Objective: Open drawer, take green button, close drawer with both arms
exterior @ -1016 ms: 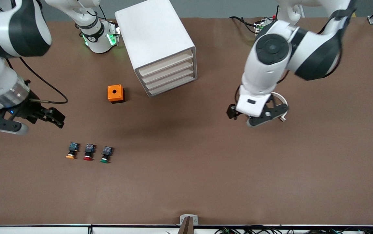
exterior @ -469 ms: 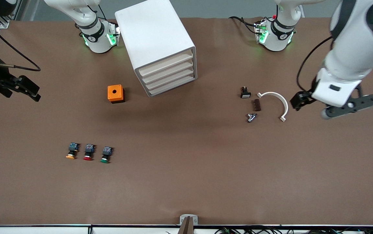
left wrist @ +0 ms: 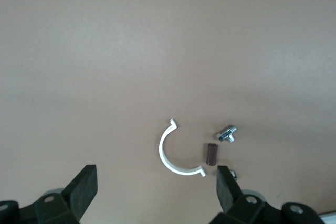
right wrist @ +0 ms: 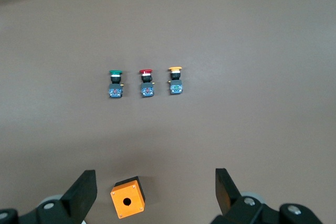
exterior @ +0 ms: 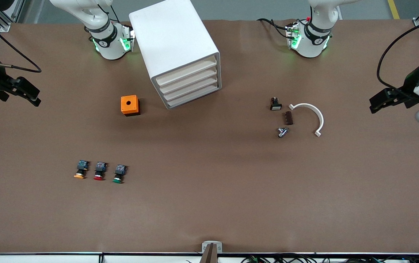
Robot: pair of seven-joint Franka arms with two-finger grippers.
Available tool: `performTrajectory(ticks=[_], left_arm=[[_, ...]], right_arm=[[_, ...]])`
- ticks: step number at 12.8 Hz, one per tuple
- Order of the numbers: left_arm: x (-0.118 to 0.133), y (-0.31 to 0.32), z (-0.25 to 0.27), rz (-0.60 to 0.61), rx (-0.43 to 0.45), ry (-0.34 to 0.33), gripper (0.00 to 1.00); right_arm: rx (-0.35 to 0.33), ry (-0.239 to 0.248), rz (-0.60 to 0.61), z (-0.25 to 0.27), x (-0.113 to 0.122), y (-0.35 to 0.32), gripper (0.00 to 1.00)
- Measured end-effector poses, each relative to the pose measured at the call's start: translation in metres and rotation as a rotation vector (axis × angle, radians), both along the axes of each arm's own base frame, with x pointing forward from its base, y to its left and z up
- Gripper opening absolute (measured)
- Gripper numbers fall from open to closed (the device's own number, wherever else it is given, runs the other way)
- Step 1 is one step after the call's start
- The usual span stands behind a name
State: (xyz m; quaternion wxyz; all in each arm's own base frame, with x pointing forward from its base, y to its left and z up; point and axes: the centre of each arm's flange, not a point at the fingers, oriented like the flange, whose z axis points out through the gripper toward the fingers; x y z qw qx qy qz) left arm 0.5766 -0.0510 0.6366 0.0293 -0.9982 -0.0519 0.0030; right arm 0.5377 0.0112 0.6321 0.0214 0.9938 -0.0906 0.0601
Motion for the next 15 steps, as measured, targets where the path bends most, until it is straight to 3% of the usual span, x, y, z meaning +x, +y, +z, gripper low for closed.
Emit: performTrajectory(ticks=[3,8,15], left_arm=[[-0.021,0.007,0.012,0.002,-0.035,0.038,1.00],[-0.056,-0.005,0.013,-0.027,-0.033,0.022,1.00],[-0.060,-0.010,0.003,-0.054,-0.030,0.034,1.00]], right_arm=[[0.001,-0.002,-0.017,0.000,0.000,-0.009,1.00],[-0.005,-0.038,0.031,0.021,0.000,-0.013,1.00],[0.007,-0.013,0.050,0.020,-0.002,-0.023,1.00]])
